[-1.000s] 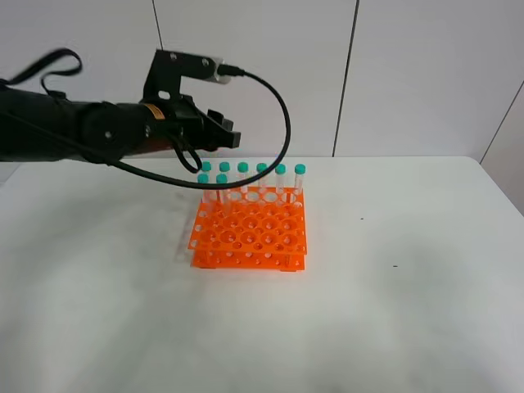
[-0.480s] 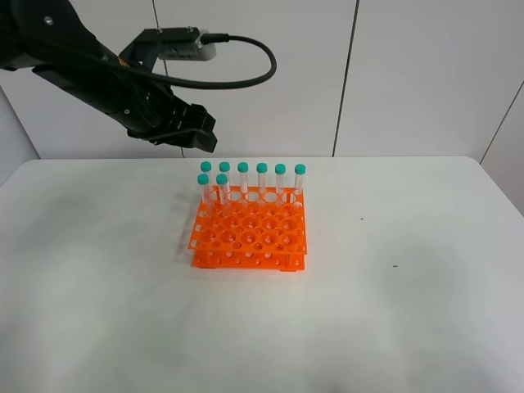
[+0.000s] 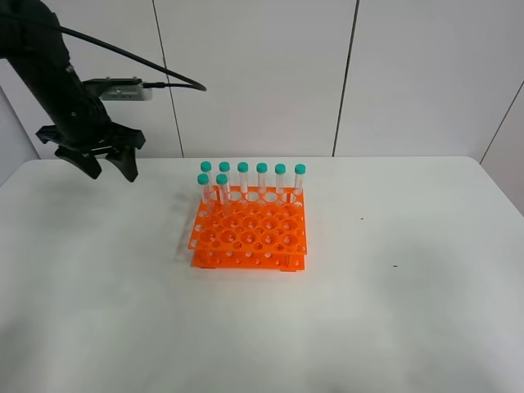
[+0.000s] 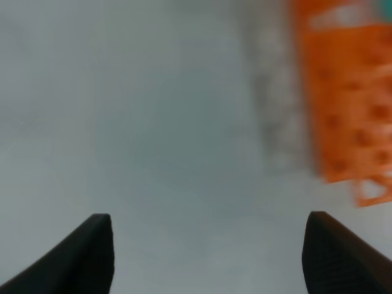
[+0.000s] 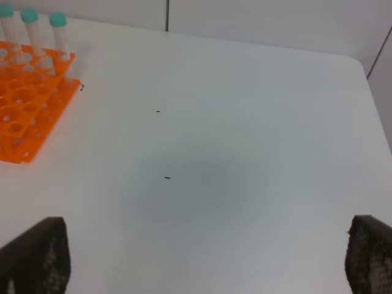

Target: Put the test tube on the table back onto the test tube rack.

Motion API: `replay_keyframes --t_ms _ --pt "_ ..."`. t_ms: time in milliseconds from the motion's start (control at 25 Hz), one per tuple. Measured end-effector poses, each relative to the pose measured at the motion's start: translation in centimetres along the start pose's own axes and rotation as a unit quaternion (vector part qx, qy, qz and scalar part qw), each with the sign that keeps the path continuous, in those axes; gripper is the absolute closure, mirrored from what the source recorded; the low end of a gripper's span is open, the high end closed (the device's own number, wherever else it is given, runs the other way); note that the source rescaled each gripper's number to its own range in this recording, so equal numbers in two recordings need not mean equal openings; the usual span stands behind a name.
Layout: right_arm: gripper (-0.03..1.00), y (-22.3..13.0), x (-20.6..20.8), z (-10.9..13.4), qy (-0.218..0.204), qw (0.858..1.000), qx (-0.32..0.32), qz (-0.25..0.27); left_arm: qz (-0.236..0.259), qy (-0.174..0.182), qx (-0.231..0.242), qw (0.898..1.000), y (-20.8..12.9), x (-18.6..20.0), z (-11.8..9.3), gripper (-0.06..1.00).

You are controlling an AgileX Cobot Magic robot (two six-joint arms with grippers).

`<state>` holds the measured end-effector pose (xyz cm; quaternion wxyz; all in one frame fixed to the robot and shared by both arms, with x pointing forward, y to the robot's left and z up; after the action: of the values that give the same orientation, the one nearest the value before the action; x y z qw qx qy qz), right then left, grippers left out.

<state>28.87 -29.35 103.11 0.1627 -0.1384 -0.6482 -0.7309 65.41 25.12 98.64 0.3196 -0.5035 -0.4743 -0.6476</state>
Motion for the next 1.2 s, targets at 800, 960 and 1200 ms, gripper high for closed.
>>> replay_keyframes --t_ms 800,960,1200 --pt "-0.03 0.0 0.0 0.0 0.000 1.000 0.000 0.000 0.098 -0.014 0.067 0.993 -10.4 1.8 1.1 -0.06" --pt "-0.03 0.0 0.0 0.0 0.000 1.000 0.000 0.000 0.097 -0.014 0.067 0.993 -16.0 4.4 -1.1 -0.06" --pt "-0.03 0.0 0.0 0.0 0.000 1.000 0.000 0.000 0.060 -0.002 0.065 0.996 -24.8 6.7 -4.7 -0.06"
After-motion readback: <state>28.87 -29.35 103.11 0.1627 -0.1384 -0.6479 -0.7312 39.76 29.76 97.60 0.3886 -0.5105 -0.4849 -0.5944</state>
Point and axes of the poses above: a point on each arm's last joint axis where the gripper is mounted, x pointing back along that axis away from the gripper, z along the wrist's bending axis when the last joint is at zero, y = z × x, the point moved 6 cm from there along -x, pointing out along that axis toward the gripper, and after that the axes turned 11 degrees about -x, right-handed, at the moved point
